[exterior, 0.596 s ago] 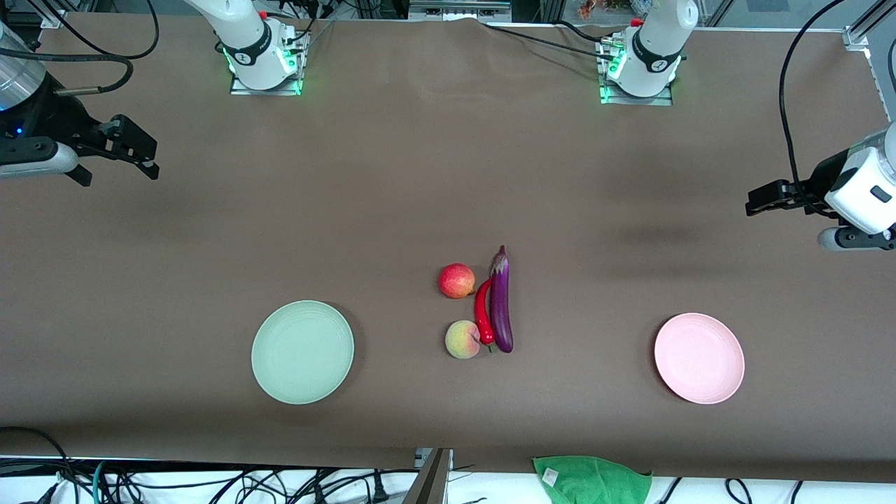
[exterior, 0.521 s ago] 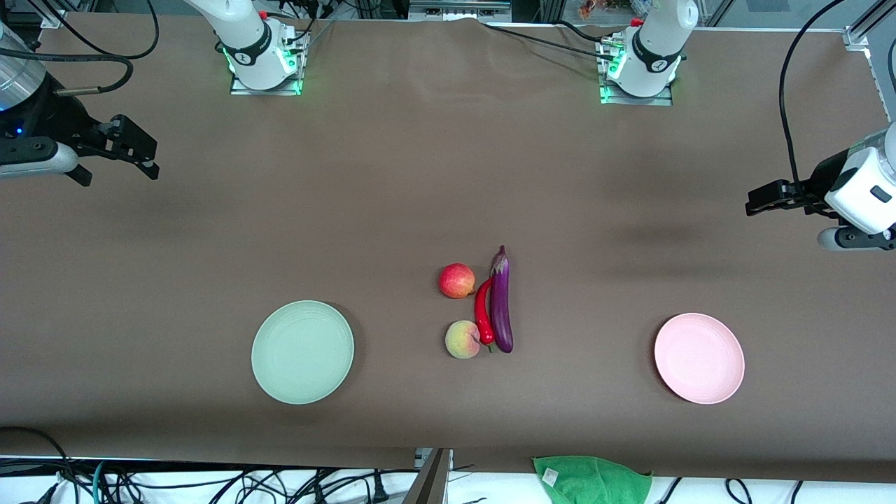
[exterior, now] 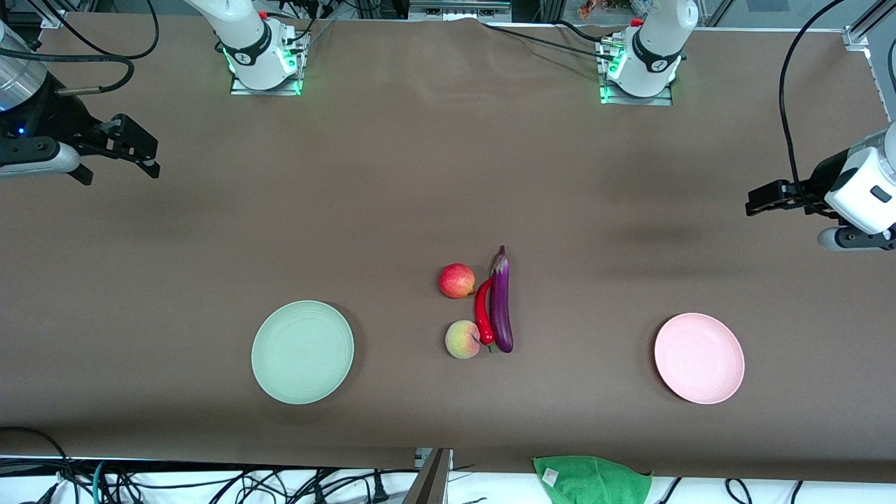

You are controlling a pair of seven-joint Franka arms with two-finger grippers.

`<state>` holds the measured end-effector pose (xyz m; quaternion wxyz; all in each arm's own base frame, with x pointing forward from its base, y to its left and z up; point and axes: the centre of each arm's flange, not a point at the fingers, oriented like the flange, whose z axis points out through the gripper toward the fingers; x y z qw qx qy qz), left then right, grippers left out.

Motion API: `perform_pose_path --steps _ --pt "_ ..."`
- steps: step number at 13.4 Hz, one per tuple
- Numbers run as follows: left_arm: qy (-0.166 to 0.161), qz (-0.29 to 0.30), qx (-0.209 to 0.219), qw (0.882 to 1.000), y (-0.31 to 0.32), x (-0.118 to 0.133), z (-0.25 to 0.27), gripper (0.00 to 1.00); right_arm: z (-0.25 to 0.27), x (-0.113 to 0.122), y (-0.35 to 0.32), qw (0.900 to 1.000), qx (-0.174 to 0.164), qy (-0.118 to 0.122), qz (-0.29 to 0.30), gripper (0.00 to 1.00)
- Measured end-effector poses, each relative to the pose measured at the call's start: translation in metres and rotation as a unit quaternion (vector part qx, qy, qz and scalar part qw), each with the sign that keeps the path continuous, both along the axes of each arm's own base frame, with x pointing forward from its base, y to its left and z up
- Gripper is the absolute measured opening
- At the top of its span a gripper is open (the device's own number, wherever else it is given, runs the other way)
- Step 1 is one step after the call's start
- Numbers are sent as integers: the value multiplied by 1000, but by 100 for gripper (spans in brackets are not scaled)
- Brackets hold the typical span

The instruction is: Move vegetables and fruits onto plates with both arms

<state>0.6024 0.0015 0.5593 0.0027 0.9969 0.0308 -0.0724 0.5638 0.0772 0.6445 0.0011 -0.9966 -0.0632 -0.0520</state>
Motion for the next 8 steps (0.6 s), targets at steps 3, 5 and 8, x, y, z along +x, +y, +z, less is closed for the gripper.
perform_pose_path --steps 3,5,8 --pt "0 0 0 1000 0 0 0 100 0 0 1 1000 0 0 1 100" --pt "0 0 0 1000 0 0 0 100 0 0 1 1000 0 0 1 100" --pt "0 0 0 1000 0 0 0 100 0 0 -1 1000 0 0 -1 100"
